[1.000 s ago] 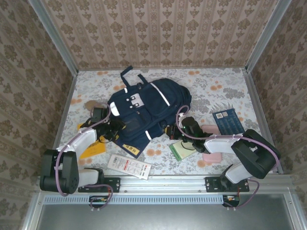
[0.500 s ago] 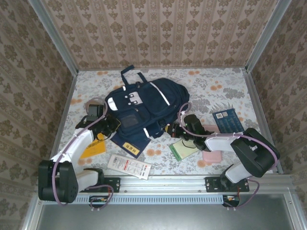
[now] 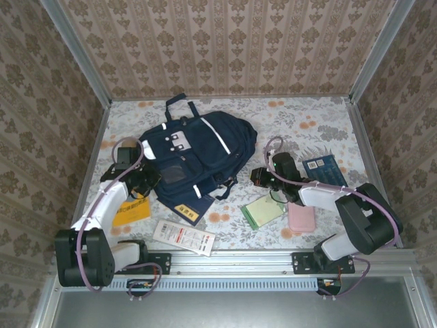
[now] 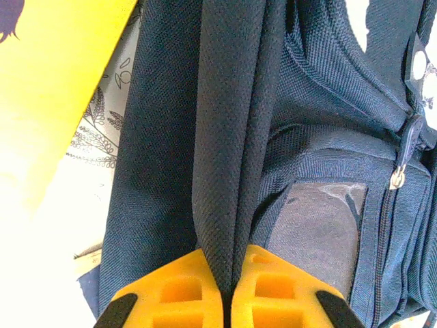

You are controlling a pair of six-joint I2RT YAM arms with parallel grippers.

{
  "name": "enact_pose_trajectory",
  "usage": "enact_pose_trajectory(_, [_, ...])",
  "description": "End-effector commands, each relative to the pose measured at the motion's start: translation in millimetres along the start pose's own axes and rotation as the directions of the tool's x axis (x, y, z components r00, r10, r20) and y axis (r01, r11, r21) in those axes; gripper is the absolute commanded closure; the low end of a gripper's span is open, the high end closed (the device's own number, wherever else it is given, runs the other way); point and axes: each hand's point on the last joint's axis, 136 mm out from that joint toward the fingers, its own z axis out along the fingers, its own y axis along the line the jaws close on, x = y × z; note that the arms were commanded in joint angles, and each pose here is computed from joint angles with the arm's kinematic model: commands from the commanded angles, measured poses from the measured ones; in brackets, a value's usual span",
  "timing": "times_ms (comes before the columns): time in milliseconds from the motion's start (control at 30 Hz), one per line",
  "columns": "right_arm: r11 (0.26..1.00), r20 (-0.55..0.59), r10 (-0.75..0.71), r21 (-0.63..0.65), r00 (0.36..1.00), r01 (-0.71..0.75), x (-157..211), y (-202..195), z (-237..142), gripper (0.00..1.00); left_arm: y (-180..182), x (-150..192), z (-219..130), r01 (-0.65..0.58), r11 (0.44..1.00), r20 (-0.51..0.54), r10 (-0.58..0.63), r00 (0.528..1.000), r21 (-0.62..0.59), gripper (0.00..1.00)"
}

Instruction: Pack the student bag

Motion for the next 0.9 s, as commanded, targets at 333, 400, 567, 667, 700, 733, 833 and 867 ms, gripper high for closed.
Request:
enact_pose_trajectory(333, [0.796, -0.213, -0.585, 0.038, 0.783, 0.605, 40.5, 37.2, 20.3, 0.60, -13.5, -15.8, -2.5, -0.022, 1.000, 0.017, 0.022, 1.000, 0.016, 1.00])
enact_pose_trajectory(400, [0.788, -0.225, -0.590, 0.048, 0.775, 0.614, 41.0, 31.8, 26.5, 0.53, -15.3, -16.6, -3.3, -0.025, 0.999, 0.017, 0.025, 1.000, 0.020, 1.00])
enact_pose_trajectory(567, [0.866, -0.222, -0.493, -0.032, 0.841, 0.499, 43.6, 30.0, 41.4, 0.39, -14.7, -16.7, -1.5, -0.024, 1.000, 0.005, 0.024, 1.000, 0.020, 1.00])
enact_pose_trajectory(667, [0.921, -0.174, -0.382, -0.151, 0.907, 0.359, 40.5, 35.5, 42.7, 0.30, -14.8, -16.7, 0.1, -0.022, 0.999, -0.004, 0.022, 1.000, 0.025, 1.00])
enact_pose_trajectory(700, [0.926, -0.167, -0.359, -0.184, 0.918, 0.329, 40.0, 37.2, 43.1, 0.31, -14.3, -16.6, 0.7, -0.021, 0.999, -0.007, 0.022, 1.000, 0.024, 1.00])
enact_pose_trajectory(733, [0.934, -0.170, -0.328, -0.204, 0.929, 0.293, 41.0, 35.8, 45.0, 0.33, -14.5, -16.8, 0.9, -0.020, 0.999, -0.009, 0.020, 1.000, 0.026, 1.00])
enact_pose_trajectory(833, [0.939, -0.184, -0.252, -0.284, 0.950, 0.194, 42.3, 37.7, 50.1, 0.39, -15.1, -17.7, 2.0, -0.019, 0.999, -0.013, 0.019, 1.000, 0.033, 1.00])
enact_pose_trajectory(867, [0.942, -0.193, -0.223, -0.294, 0.955, 0.161, 43.2, 35.4, 53.1, 0.41, -14.5, -18.1, 2.4, -0.016, 0.999, -0.015, 0.016, 1.000, 0.033, 1.00])
